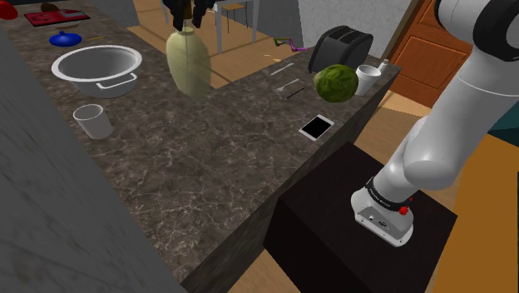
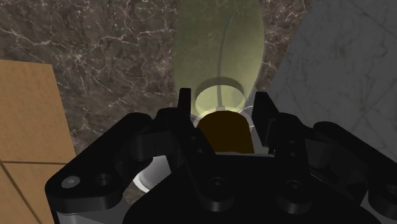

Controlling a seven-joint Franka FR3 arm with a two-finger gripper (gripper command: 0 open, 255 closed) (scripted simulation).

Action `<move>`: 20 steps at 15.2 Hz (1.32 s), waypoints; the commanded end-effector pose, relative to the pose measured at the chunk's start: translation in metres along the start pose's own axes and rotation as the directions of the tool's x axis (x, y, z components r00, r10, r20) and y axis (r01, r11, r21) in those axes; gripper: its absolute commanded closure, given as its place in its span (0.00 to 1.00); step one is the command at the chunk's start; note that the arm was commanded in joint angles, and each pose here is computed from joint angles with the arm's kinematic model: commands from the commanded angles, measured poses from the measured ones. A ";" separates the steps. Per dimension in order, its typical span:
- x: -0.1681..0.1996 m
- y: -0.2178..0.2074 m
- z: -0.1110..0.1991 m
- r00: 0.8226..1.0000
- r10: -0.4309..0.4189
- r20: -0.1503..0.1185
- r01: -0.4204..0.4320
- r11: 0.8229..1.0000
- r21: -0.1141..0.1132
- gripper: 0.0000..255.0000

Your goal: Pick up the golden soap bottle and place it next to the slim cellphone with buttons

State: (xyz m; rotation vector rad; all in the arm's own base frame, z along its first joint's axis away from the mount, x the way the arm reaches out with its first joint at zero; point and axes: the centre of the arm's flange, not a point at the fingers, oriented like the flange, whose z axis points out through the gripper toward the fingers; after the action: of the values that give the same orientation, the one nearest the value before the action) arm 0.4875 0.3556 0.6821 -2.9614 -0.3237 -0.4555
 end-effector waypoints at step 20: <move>-0.039 0.095 -0.088 1.000 0.000 -0.001 0.000 1.000 0.000 1.00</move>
State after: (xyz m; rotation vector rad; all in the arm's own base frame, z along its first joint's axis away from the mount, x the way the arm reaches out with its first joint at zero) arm 0.4555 0.2558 0.7456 -2.9636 -0.3234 -0.4553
